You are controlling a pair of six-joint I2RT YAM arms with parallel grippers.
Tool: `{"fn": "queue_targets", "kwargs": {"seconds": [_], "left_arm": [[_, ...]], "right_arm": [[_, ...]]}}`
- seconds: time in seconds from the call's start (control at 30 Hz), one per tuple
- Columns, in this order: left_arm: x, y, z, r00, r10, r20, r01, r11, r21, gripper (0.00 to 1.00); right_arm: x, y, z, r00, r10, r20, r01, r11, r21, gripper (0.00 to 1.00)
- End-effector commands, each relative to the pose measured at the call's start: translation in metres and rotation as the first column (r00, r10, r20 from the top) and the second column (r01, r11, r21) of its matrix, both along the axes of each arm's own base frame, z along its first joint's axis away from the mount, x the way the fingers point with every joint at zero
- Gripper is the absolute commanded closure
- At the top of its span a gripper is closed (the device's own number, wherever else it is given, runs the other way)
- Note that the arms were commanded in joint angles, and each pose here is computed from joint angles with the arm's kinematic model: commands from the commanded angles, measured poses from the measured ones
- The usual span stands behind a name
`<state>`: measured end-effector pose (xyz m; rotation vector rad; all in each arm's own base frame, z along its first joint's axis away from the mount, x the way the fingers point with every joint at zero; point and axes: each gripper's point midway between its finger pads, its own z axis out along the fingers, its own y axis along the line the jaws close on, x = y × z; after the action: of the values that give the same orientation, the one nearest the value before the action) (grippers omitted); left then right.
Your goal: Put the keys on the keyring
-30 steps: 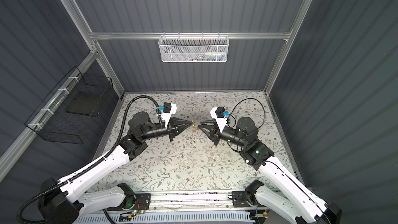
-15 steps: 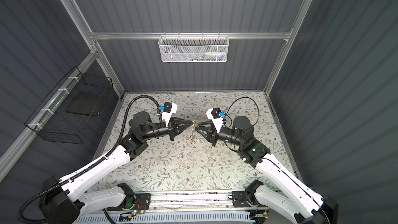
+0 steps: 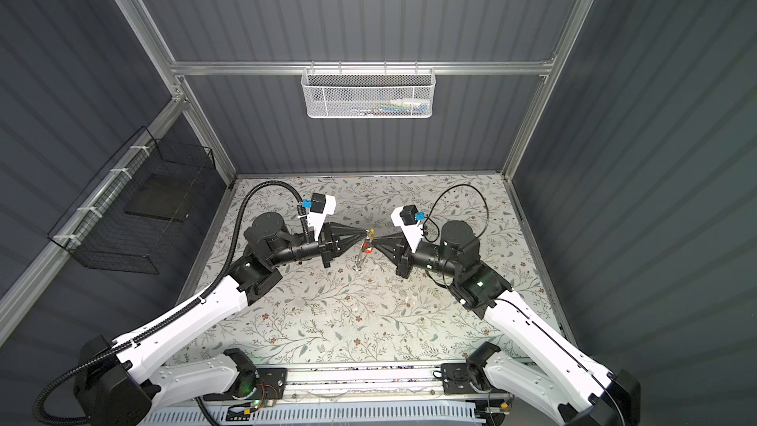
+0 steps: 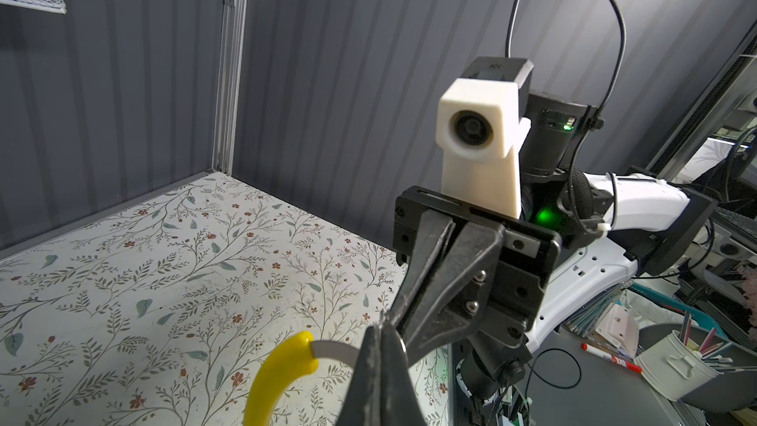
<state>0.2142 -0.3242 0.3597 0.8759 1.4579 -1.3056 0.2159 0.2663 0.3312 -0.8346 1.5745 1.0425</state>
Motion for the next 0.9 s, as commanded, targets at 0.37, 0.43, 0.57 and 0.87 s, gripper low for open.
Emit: {"fn": "queue_targets", "kwargs": {"seconds": [0.37, 0.43, 0.57, 0.87], "left_arm": [[-0.006, 0.001, 0.050, 0.998, -0.040, 0.047, 0.047, 0.983, -0.178, 1.00], [-0.005, -0.001, 0.048, 0.998, -0.048, 0.035, 0.054, 0.981, -0.188, 1.00], [-0.004, -0.002, 0.045, 0.999, -0.048, 0.024, 0.052, 0.980, -0.193, 1.00], [-0.001, 0.002, 0.039, 1.000, -0.018, 0.017, 0.021, 0.981, -0.191, 1.00]], "right_arm": [[-0.006, 0.014, -0.008, 0.995, 0.086, -0.048, -0.087, 0.996, -0.007, 0.97], [-0.006, 0.015, -0.007, 0.995, 0.089, -0.049, -0.089, 0.996, -0.009, 0.96], [-0.004, 0.012, -0.006, 0.998, 0.058, -0.038, -0.058, 0.998, -0.007, 0.89], [0.001, -0.013, 0.013, 0.999, -0.015, -0.028, 0.019, 0.991, 0.130, 0.79]]}}
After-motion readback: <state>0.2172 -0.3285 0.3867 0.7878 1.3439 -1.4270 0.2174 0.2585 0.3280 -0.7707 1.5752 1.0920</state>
